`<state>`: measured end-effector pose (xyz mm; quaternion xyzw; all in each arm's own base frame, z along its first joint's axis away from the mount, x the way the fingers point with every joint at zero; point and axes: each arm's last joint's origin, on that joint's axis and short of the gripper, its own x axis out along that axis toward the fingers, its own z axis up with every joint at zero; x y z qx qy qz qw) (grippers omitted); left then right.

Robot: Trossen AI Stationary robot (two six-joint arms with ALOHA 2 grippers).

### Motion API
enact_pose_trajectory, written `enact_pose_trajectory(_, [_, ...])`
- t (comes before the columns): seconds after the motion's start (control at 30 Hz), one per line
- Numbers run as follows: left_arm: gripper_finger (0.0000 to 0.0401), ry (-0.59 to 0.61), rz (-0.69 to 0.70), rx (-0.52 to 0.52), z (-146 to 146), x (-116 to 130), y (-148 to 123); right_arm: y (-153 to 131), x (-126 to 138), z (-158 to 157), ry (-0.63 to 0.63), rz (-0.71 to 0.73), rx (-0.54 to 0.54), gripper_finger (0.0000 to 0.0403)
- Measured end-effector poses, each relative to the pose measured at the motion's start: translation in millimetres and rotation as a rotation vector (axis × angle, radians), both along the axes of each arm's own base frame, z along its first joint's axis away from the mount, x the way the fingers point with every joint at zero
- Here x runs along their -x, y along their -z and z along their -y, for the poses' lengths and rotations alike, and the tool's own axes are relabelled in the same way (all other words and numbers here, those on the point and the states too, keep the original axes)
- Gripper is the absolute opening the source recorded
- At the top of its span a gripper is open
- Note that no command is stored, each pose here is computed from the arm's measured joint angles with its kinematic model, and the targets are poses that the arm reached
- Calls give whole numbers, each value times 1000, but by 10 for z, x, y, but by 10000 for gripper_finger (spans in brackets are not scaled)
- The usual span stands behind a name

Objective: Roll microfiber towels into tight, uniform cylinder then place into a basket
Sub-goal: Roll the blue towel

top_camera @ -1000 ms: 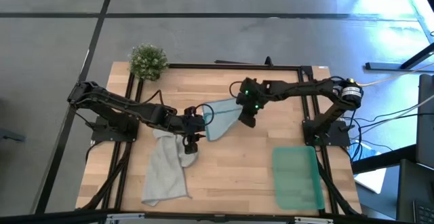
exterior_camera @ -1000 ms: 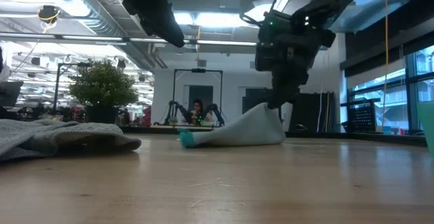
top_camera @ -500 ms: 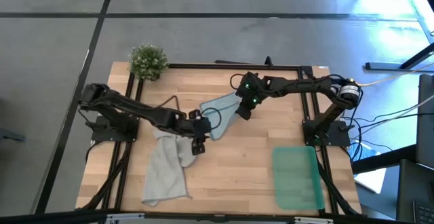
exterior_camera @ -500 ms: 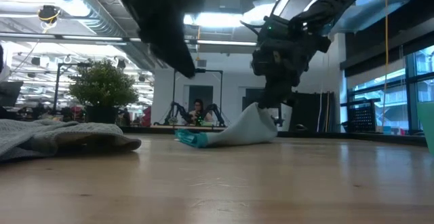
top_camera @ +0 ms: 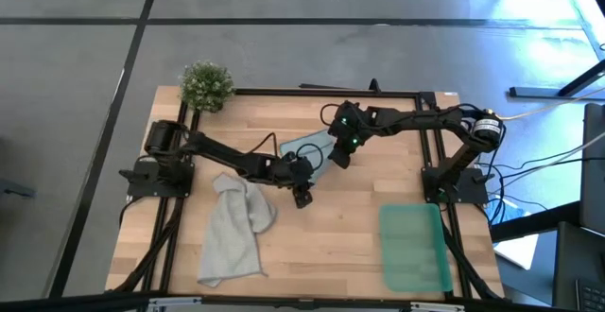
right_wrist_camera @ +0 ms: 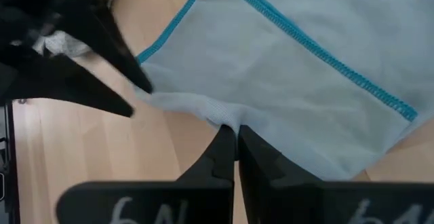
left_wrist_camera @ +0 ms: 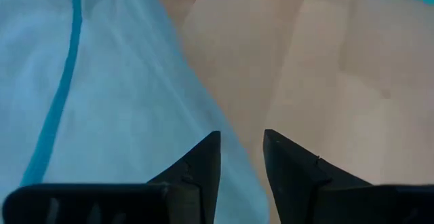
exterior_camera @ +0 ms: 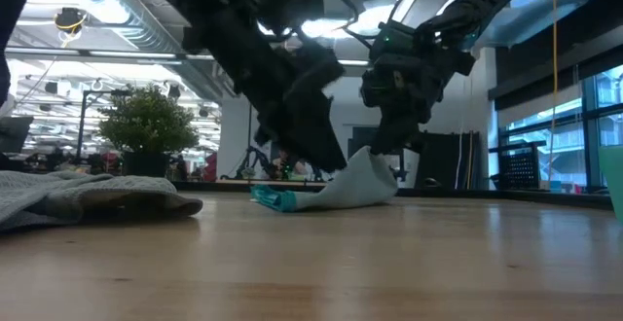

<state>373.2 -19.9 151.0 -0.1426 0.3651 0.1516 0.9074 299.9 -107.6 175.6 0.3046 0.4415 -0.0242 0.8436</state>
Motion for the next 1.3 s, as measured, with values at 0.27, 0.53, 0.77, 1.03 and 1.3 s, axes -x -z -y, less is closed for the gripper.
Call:
enact_pose_trajectory(0.27, [108, -64, 13, 21, -64, -40, 93, 0, 0, 0, -18, 6, 13, 6])
enact_pose_trajectory(0.53, [108, -78, 27, 1, -42, -32, 49, -2, -1, 0, -21, 8, 16, 6])
enact_pose_trajectory(0.77, [108, -134, 47, -15, -53, -25, 9, -2, -1, 0, -21, 9, 16, 6])
enact_pose_trajectory(1.03, [108, -154, 46, -2, -53, -32, 44, -5, -2, 1, -35, 15, 30, 6])
enact_pose_trajectory(1.3, [108, -145, 48, 2, -6, -31, 43, -5, -2, 1, -35, 15, 31, 6])
